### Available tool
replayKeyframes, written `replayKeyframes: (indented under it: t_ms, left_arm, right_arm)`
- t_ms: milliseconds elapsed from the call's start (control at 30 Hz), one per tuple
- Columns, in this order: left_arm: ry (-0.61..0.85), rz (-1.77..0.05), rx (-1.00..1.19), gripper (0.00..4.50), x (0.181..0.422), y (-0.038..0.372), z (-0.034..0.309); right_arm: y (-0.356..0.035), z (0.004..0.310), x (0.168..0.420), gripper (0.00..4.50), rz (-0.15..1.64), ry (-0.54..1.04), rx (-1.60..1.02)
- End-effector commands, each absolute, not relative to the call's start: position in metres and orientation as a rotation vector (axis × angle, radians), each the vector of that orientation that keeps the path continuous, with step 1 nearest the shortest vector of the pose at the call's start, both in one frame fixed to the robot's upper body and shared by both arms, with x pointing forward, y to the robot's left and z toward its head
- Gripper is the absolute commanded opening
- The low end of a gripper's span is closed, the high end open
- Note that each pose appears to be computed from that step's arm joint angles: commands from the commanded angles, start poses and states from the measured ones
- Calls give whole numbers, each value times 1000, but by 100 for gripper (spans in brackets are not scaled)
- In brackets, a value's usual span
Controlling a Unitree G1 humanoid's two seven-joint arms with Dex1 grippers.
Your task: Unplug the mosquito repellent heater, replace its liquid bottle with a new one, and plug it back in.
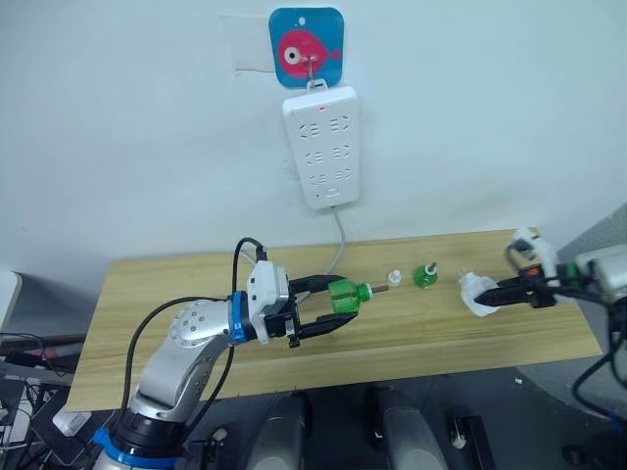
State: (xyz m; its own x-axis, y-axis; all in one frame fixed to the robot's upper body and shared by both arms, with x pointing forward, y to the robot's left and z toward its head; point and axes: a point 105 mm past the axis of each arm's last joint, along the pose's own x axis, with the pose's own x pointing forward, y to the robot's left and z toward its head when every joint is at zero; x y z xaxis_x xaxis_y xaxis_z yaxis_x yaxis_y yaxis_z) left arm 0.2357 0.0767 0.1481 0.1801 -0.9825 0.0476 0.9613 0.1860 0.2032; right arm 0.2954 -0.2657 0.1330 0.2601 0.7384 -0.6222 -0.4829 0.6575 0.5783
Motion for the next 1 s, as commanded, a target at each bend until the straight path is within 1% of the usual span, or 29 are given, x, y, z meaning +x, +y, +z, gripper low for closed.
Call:
replayKeyframes:
  t_ms: [33,133,333,467,633,800,1000]
  left_arm:
    - [-274,-1428,150,226,222,74,164]
    - [-292,-1428,149,226,222,72,168]
    - [-312,-1420,140,226,224,66,171]
    - [-333,-1411,138,226,227,62,175]
    - [-338,-1409,142,226,230,58,175]
    - [-339,-1411,143,226,228,53,173]
    - [-339,-1406,149,226,232,52,171]
  right_arm:
    - [-226,176,274,296,1034,978,717]
    - [-207,188,262,296,1170,963,823]
    - [-180,195,250,296,1287,946,880]
    - [-168,196,247,296,1298,932,891]
    - [-157,196,247,296,1267,884,907]
    - [-150,195,247,296,1274,858,889]
    - [-144,197,246,296,1299,842,875]
